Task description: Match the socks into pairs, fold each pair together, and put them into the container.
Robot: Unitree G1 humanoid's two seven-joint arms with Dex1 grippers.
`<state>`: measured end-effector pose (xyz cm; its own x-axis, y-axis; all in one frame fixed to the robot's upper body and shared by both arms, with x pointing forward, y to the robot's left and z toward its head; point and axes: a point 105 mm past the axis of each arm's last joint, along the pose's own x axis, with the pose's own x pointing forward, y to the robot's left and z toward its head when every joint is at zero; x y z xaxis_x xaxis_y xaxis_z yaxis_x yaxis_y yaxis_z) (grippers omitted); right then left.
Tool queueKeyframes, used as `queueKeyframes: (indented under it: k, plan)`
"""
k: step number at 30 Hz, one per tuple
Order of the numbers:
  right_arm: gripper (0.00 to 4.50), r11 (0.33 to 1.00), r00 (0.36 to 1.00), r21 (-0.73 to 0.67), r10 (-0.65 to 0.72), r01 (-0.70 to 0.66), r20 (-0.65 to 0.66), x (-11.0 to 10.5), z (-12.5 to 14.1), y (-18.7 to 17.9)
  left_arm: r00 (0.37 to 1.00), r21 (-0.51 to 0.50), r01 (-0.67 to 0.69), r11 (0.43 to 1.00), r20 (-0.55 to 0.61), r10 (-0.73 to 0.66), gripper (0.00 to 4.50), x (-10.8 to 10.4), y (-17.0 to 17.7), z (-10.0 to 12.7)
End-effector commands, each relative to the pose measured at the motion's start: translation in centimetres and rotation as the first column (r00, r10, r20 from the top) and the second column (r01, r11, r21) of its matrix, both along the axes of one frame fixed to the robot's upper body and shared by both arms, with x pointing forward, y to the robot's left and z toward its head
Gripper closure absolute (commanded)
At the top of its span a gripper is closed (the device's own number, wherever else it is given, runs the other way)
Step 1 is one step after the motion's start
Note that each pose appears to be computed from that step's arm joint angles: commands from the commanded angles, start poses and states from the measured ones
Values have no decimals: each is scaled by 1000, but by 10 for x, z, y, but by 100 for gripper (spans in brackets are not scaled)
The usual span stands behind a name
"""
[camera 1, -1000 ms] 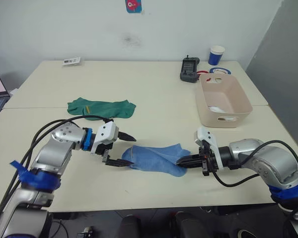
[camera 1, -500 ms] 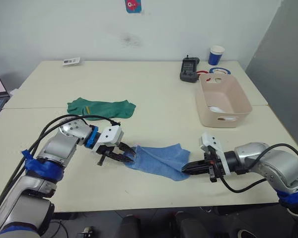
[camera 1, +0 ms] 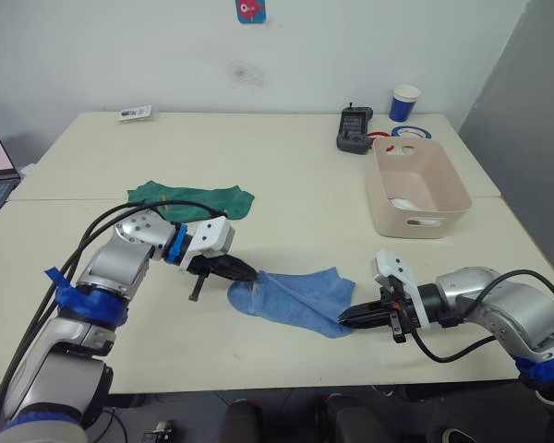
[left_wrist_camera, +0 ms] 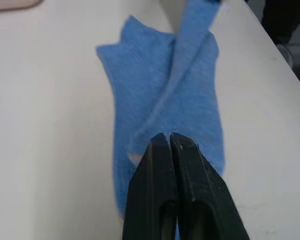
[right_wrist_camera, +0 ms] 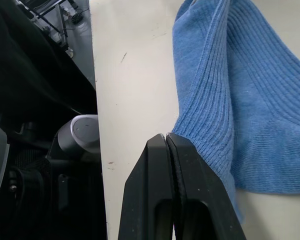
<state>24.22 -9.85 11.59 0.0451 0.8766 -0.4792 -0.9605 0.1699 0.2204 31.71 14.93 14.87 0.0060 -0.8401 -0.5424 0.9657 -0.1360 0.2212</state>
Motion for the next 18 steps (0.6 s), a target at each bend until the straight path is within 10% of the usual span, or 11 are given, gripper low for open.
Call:
queueKeyframes:
  k: [1, 7, 15, 18]
  plan:
    - [450, 999, 999, 11, 45, -45, 24, -6, 8, 7, 997, 43, 11, 999, 77, -14, 335, 10, 4, 5]
    - [450, 999, 999, 14, 49, -50, 24, -7, 11, 12, 991, 80, 58, 995, 119, -67, 159, 22, -2, -9]
    - [450, 999, 999, 13, 49, -50, 23, -6, 13, 15, 996, 107, 81, 991, 34, -85, 159, 23, -5, -29]
    - [450, 999, 999, 12, 38, -38, 26, -4, 13, 14, 997, 111, 80, 991, 13, -82, 251, 21, -2, -27]
